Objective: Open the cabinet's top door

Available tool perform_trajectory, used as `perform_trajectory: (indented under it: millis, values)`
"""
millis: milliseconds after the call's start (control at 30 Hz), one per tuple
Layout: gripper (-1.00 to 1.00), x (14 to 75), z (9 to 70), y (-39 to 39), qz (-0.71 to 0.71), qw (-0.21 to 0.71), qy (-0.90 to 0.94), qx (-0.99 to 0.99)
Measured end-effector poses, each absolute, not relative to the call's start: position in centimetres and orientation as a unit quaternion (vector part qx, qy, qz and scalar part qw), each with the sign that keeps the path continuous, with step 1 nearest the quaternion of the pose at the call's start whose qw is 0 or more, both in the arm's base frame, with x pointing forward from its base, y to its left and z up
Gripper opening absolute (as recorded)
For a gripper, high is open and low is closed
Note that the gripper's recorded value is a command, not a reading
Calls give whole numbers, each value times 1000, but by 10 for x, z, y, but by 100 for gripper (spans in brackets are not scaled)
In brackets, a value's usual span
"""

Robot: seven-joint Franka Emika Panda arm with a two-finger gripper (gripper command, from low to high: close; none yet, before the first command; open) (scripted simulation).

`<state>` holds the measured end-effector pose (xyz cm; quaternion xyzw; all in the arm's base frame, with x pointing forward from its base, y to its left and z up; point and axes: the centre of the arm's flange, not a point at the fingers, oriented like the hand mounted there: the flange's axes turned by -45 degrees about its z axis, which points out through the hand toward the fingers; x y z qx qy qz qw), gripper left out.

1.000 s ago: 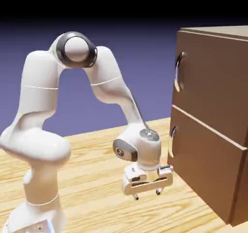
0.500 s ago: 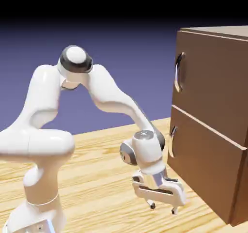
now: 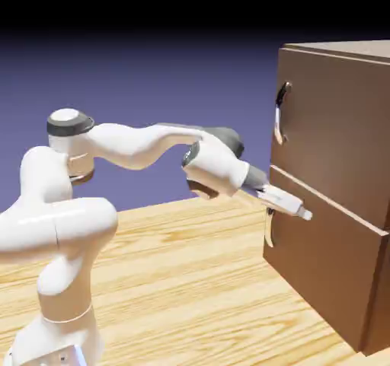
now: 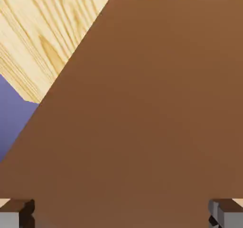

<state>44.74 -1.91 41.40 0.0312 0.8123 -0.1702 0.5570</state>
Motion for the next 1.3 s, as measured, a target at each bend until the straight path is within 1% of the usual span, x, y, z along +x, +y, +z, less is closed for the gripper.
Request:
perform_trajectory:
  millis: [167,233,367,400,467,900,1300]
  values:
    - [0,432,490,78,-35,695,718,20]
    - [0,428,498,90,-17,707,707,17]
    - [0,478,498,88,-17,707,707,17]
    - [-100,478,498,88,-17,707,707,17]
    - [-100,478,498,88,-17,707,707,17]
    - [-100,372,498,29,96,700,701,-96]
    - [-100,308,498,-35,179,684,684,-178]
